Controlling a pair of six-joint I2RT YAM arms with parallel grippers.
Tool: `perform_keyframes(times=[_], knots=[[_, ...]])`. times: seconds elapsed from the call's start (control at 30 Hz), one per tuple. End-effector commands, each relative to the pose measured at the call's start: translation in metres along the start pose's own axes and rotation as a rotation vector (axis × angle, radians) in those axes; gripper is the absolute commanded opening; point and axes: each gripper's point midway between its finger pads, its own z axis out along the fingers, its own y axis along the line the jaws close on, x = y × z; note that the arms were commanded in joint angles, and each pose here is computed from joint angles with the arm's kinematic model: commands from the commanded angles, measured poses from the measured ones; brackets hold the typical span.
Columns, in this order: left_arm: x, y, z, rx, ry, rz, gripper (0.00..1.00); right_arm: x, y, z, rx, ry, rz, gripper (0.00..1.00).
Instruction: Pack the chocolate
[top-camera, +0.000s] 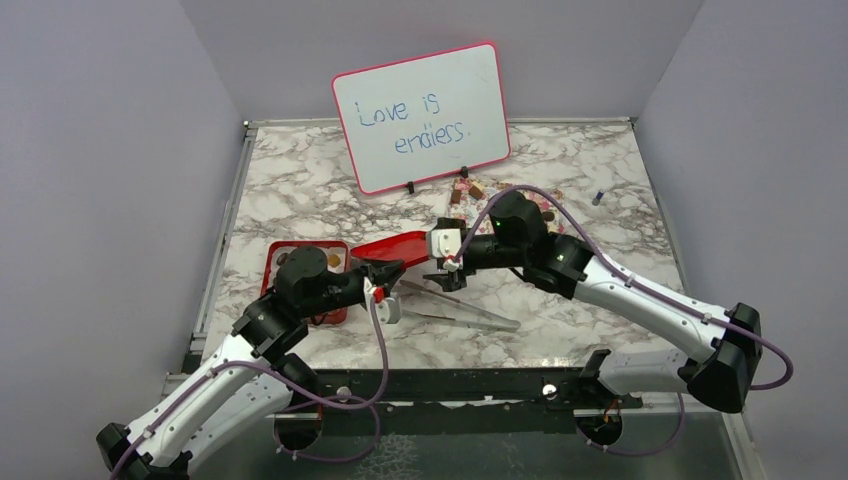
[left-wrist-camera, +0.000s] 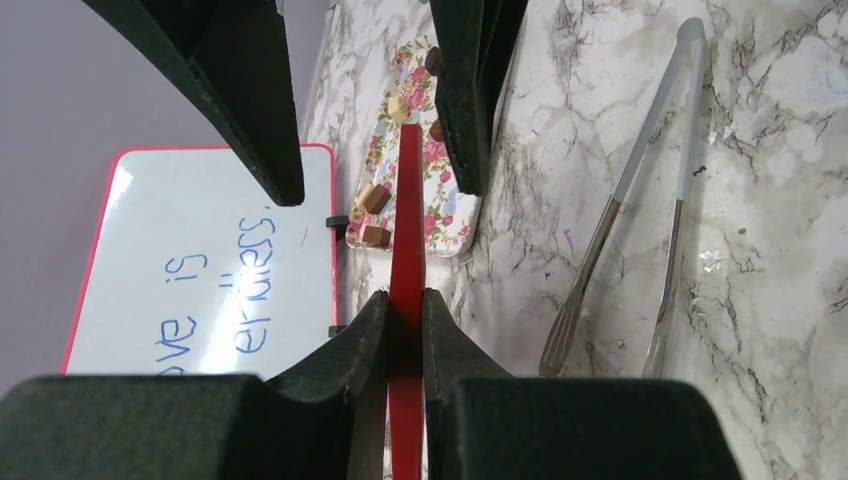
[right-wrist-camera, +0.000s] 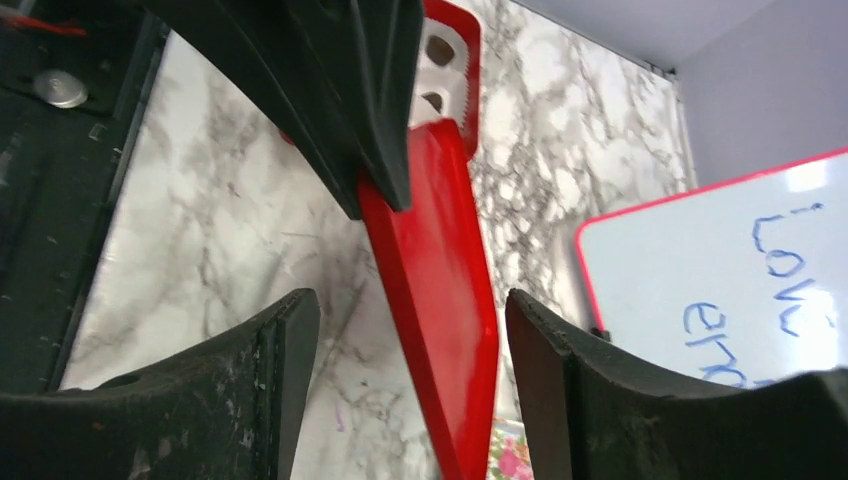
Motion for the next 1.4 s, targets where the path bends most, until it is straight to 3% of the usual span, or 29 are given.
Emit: perform_keyframes(times=[0.0,0.2,0.53,0.57,0.67,0.77,0.8,0.93,0.97,1.0,1.2,1.37], knots=[[-0.018,0.015,-0.012,-0.054,-0.024,-0.036,0.00,0.019,-0.016,-0.006,0.078,0.114,-0.055,0.77],[-0.033,0.013,-0.025,-0.042,-0.053,-0.060,0.00,0.036,-0.022,-0.006,0.128,0.170,-0.099,0.77],[-0.045,0.019,-0.035,-0.058,-0.071,-0.072,0.00,0.075,-0.008,-0.005,0.094,0.292,-0.094,0.63],[-0.046,0.020,-0.036,-0.064,-0.071,-0.071,0.00,0.076,-0.011,-0.006,0.112,0.296,-0.096,0.58],[-0.045,0.023,-0.036,-0.077,-0.058,-0.073,0.00,0.075,-0.020,-0.009,0.180,0.288,-0.101,0.31],[-0.040,0.029,-0.035,-0.095,-0.029,-0.074,0.06,0.065,-0.017,-0.011,0.200,0.223,-0.077,0.15],[-0.038,0.032,-0.034,-0.106,-0.018,-0.068,0.11,0.063,-0.014,-0.011,0.201,0.202,-0.068,0.10],[-0.038,0.057,-0.036,-0.192,0.013,-0.021,0.52,0.057,-0.006,-0.009,0.209,0.136,-0.002,0.01],[-0.039,0.065,-0.038,-0.222,0.021,-0.011,0.70,0.057,-0.003,-0.009,0.206,0.128,0.026,0.01],[-0.041,0.073,-0.041,-0.255,0.024,-0.009,0.95,0.057,0.000,-0.008,0.202,0.112,0.059,0.01],[-0.044,0.123,-0.061,-0.515,0.050,-0.129,0.99,0.051,0.011,0.010,0.165,0.033,0.251,0.01],[-0.027,0.156,-0.085,-0.804,0.080,-0.285,0.99,0.038,-0.015,0.019,0.285,-0.029,0.458,0.01]])
